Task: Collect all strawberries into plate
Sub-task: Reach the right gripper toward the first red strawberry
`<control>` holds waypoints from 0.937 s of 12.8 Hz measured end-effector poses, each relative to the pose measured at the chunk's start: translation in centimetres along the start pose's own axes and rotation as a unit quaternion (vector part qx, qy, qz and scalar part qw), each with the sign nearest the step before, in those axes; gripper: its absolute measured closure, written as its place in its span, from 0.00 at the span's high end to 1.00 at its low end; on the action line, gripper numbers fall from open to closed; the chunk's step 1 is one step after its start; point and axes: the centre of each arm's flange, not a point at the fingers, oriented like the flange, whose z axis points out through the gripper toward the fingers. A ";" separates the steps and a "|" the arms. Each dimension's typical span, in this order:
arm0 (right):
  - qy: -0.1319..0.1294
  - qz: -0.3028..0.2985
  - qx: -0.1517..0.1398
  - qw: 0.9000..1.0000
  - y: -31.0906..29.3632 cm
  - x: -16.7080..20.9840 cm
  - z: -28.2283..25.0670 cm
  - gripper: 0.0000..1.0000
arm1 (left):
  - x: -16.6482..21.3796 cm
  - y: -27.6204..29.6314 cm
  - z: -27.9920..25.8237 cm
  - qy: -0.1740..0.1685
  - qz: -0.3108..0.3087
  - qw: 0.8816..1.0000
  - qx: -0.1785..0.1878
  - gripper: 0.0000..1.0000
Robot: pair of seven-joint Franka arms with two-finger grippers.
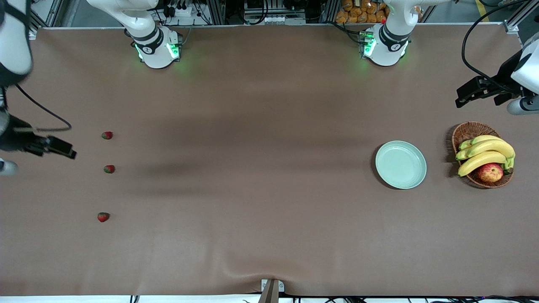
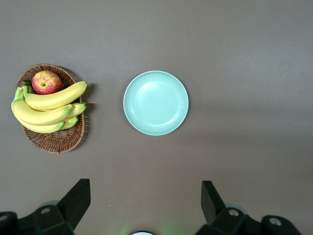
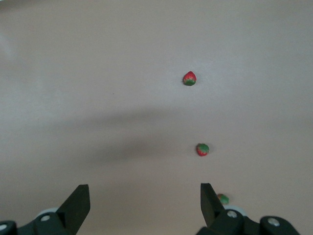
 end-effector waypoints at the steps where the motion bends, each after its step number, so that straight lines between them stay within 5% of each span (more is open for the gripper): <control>1: 0.003 0.002 -0.001 1.000 0.2 1.1 2.1 1.00 | 0.0 0.0 0.0 0.000 0.000 1.000 0.000 1.00; 8: 0.067 -0.007 -0.014 0.998 5.5 7.1 15.6 1.00 | -0.4 2.5 0.2 -0.004 -0.003 1.000 0.002 1.00; 12: 0.082 -0.022 -0.020 0.996 6.8 8.5 22.1 1.00 | -0.4 3.1 0.3 -0.006 -0.003 1.000 0.003 1.00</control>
